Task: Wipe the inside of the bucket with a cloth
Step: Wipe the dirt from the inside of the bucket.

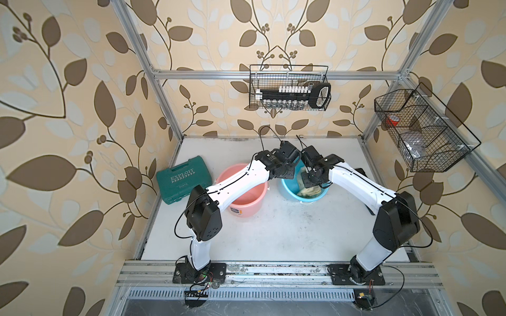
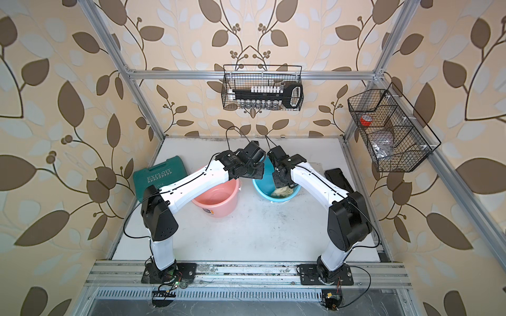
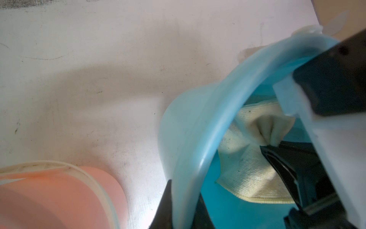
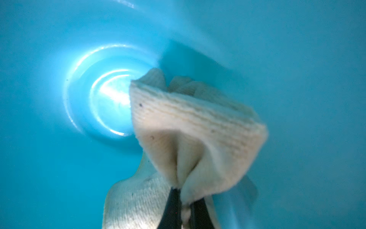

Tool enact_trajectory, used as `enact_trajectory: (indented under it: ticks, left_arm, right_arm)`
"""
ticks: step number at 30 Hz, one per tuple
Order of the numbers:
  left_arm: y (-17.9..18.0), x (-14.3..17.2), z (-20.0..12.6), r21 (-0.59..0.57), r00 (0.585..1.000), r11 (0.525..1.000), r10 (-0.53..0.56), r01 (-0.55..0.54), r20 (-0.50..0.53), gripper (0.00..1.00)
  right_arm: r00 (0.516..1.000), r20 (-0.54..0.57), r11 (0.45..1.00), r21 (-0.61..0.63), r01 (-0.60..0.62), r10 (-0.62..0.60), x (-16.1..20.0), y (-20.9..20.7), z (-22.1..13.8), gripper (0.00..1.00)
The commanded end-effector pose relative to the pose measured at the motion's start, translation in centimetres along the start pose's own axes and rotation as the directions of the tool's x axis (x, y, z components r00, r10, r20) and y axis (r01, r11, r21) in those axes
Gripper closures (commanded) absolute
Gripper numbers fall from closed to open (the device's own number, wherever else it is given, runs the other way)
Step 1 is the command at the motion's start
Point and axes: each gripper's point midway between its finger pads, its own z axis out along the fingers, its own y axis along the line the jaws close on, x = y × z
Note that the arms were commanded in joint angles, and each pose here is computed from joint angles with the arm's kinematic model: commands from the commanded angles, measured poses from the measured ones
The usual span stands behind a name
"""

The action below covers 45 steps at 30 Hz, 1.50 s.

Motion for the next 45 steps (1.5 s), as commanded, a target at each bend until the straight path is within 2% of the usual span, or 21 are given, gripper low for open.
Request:
enact_trajectory:
  ticks: [1,5,8,14,18,21,25,31,33,36,45]
  left_arm:
    - [-0.2,1.1,-1.3,0.014,0.998,0.999,0.047,-0.047,-0.041,1.0]
    - [0.0,1.0,-1.5,0.006,0.998,0.999,0.052,-0.052,-0.032,1.0]
    - [0.3,0.9,-1.4,-0.008,0.998,0.998,0.065,-0.065,-0.017,1.0]
    - [0.2,0.4,-0.9,-0.014,0.997,0.997,0.073,-0.073,0.005,1.0]
    - [0.0,0.3,-0.9,-0.005,0.998,0.998,0.067,-0.067,0.011,1.0]
    - [0.0,0.1,-1.0,-0.003,0.998,0.998,0.058,-0.058,0.021,1.0]
    - [0.0,0.3,-1.0,0.004,0.999,0.999,0.048,-0.048,0.015,1.0]
    - [0.0,0.7,-1.1,0.015,0.999,0.999,0.034,-0.034,0.011,1.0]
    - [0.1,0.7,-1.1,0.015,0.999,0.999,0.032,-0.032,0.014,1.0]
    - [0.1,0.7,-1.1,0.011,0.999,0.999,0.04,-0.041,0.016,1.0]
    - [1.1,0.3,-1.3,-0.043,0.999,0.998,0.038,-0.036,0.031,1.0]
  right_arm:
    - [0.99,0.137,0.992,0.121,-0.032,0.015,-3.9,-2.4,-1.4,1.0]
    - [0.997,0.07,0.983,0.183,0.002,-0.015,-3.5,-2.8,-0.3,1.0]
    - [1.0,-0.001,0.987,0.16,0.02,-0.02,-1.6,-2.2,0.9,1.0]
    - [0.992,-0.122,0.997,-0.082,-0.014,0.004,2.1,2.1,1.8,1.0]
    - [0.978,-0.209,0.956,-0.29,-0.051,-0.011,3.4,6.2,1.4,1.0]
    - [0.972,-0.235,0.885,-0.453,-0.108,-0.001,3.4,9.2,-0.1,1.0]
    - [0.975,-0.201,0.738,-0.644,-0.203,0.093,1.1,12.2,-3.4,1.0]
    - [0.95,-0.096,0.566,-0.784,-0.256,0.297,-3.4,12.6,-7.2,1.0]
    - [0.94,-0.071,0.538,-0.805,-0.251,0.334,-4.2,12.5,-7.9,1.0]
    - [0.949,-0.075,0.556,-0.795,-0.243,0.308,-3.8,12.5,-7.4,1.0]
    - [0.982,-0.154,0.826,-0.537,-0.174,0.106,3.7,8.3,-3.3,1.0]
